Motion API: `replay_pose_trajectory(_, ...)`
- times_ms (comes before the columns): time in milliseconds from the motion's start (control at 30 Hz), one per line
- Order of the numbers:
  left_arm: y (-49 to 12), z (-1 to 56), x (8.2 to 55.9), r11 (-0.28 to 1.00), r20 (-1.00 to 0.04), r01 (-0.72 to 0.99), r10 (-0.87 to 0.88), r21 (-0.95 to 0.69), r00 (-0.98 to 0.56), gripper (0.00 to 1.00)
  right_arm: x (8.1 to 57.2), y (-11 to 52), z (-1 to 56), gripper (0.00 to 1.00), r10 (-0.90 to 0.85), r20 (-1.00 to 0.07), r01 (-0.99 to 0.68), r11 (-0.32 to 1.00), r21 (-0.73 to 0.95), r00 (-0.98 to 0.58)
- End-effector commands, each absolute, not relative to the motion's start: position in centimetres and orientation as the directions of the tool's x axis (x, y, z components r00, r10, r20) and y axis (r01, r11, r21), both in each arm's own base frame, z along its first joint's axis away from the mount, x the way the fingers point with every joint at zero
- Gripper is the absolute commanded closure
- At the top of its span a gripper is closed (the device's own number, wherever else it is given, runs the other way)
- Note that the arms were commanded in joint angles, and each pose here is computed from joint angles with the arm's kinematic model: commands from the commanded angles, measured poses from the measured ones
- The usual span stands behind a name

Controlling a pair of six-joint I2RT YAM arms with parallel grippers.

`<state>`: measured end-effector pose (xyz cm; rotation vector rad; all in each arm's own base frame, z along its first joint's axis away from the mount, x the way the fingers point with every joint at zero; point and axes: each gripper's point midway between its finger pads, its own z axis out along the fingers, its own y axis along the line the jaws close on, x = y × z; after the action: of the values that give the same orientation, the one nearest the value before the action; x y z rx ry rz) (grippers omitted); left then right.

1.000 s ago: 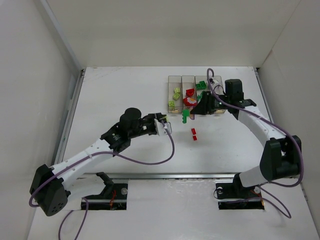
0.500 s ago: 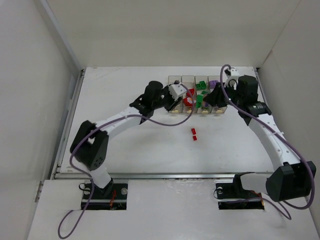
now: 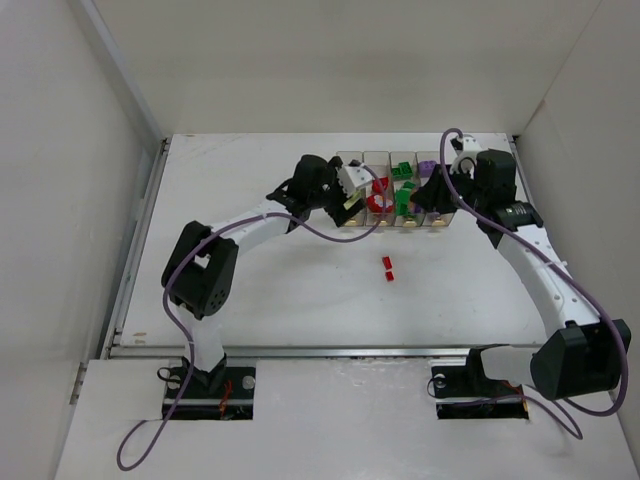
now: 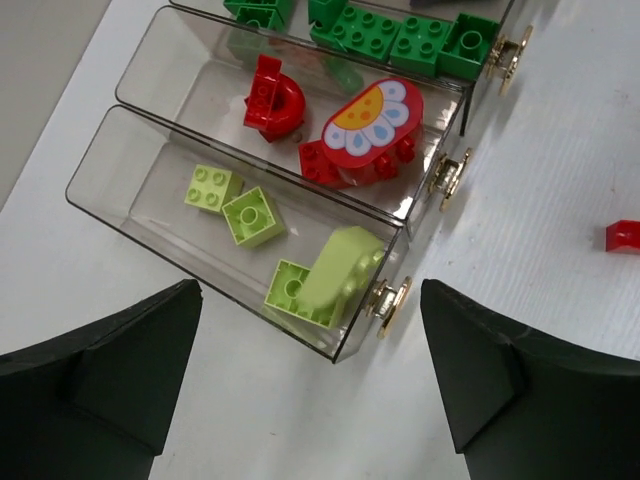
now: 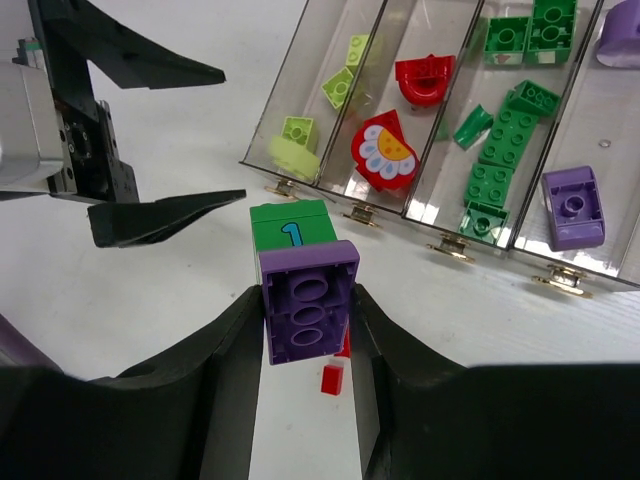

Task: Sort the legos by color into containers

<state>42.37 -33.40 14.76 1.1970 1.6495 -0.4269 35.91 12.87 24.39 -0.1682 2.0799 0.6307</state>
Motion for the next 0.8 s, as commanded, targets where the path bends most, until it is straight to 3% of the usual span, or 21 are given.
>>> replay_pose_trajectory(0, -33.9, 18.4, 42.2, 0.383, -0.861, 0.859, 0.494, 0.341, 0.121, 0.09, 36.5, 13.3, 27.3, 1.0, 0.111, -0.859, -0.414, 0.84, 0.35, -0.5)
replay_pose_trajectory(267, -33.3, 23.3, 38.4, 0.204, -0.787, 0.809, 0.45, 0.551, 0.422, 0.07, 36.0, 15.1, 27.6, 1.0, 0.072, -0.86, -0.523, 0.767, 0.372, -0.505)
replay_pose_trajectory(367, -32.8, 24.6, 35.8, 0.125, -0.709, 0.742, 0.434, 0.658, 0.556, 0.0, 35.1, 16.7, 28.0, 1.0, 0.055, -0.854, -0.586, 0.704, 0.4, -0.517)
replay_pose_trajectory(467, -33.2, 25.1, 33.1, 0.05, -0.641, 0.684, 0.407, 0.727, 0.651, 0.0, 34.2, 18.8, 28.4, 1.0, 0.054, -0.852, -0.628, 0.652, 0.425, -0.521)
replay_pose_trajectory(767, -34.6, 25.9, 29.5, 0.019, -0.677, 0.716, 0.345, 0.698, 0.65, 0.0, 32.0, 22.9, 29.7, 1.0, 0.063, -0.85, -0.672, 0.583, 0.457, -0.523)
